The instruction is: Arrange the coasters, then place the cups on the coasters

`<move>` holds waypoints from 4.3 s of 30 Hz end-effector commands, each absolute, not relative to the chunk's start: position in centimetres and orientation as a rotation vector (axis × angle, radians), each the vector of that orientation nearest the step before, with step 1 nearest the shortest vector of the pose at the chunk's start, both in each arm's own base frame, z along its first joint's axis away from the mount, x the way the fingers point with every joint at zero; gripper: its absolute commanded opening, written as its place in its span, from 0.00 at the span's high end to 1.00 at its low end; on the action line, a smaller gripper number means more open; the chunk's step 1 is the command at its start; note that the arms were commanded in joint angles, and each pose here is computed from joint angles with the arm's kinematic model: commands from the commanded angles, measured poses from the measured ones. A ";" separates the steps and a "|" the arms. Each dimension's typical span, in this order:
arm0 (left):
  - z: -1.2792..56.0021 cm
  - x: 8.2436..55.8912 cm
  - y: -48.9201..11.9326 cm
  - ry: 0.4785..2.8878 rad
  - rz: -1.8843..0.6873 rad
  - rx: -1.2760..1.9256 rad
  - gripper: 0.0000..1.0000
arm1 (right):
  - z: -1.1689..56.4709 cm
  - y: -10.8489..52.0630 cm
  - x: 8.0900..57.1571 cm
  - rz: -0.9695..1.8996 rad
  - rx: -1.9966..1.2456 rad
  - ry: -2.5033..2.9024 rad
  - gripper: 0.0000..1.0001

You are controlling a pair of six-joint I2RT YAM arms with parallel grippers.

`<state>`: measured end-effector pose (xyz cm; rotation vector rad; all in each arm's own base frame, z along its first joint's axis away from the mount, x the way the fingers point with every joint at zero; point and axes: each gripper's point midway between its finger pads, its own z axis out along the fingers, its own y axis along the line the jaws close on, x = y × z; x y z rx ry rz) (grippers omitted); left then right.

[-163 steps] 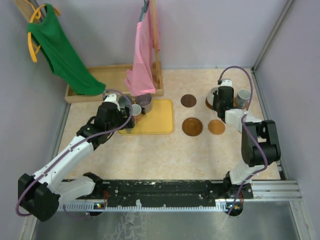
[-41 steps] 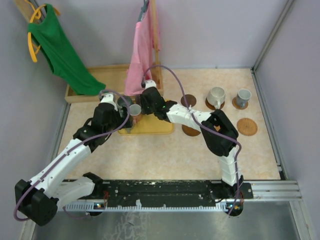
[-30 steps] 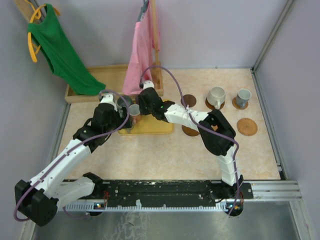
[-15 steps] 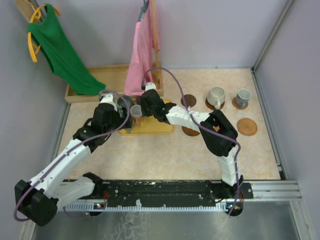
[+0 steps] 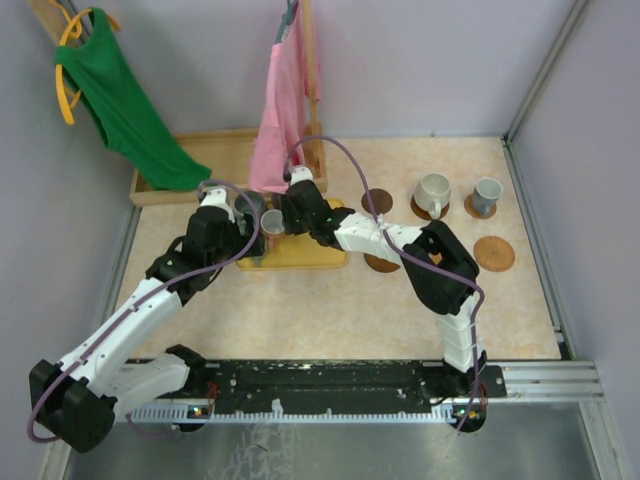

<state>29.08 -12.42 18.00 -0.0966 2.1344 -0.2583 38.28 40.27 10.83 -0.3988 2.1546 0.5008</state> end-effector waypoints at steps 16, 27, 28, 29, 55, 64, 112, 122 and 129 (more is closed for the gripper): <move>18.2 29.5 -12.5 2.120 -0.263 -0.095 0.00 | 16.9 40.7 38.4 0.563 -0.377 1.999 0.65; 18.0 29.5 -12.5 2.124 -0.259 -0.092 0.00 | 14.1 39.9 38.4 0.509 -0.381 2.053 0.65; 18.0 29.5 -12.5 2.124 -0.258 -0.093 0.00 | 14.0 40.0 38.4 0.510 -0.382 2.054 0.65; 18.0 29.5 -12.5 2.124 -0.258 -0.090 0.00 | 13.9 40.1 38.5 0.509 -0.384 2.056 0.65; 17.7 29.5 -12.3 2.128 -0.247 -0.094 0.00 | 10.9 38.5 41.8 0.387 -0.315 2.118 0.70; 17.6 29.6 -12.6 2.133 -0.260 -0.093 0.00 | 11.2 38.2 42.3 0.390 -0.345 2.115 0.70; 17.5 29.5 -12.9 2.134 -0.291 -0.107 0.00 | 16.5 32.1 37.6 0.361 -0.265 2.058 1.00; 17.7 29.6 -12.9 2.129 -0.294 -0.103 0.00 | 20.5 30.9 37.1 0.374 -0.225 1.989 1.00; 17.8 29.6 -13.0 2.126 -0.296 -0.099 0.00 | 21.8 28.4 36.1 0.327 -0.212 1.981 1.00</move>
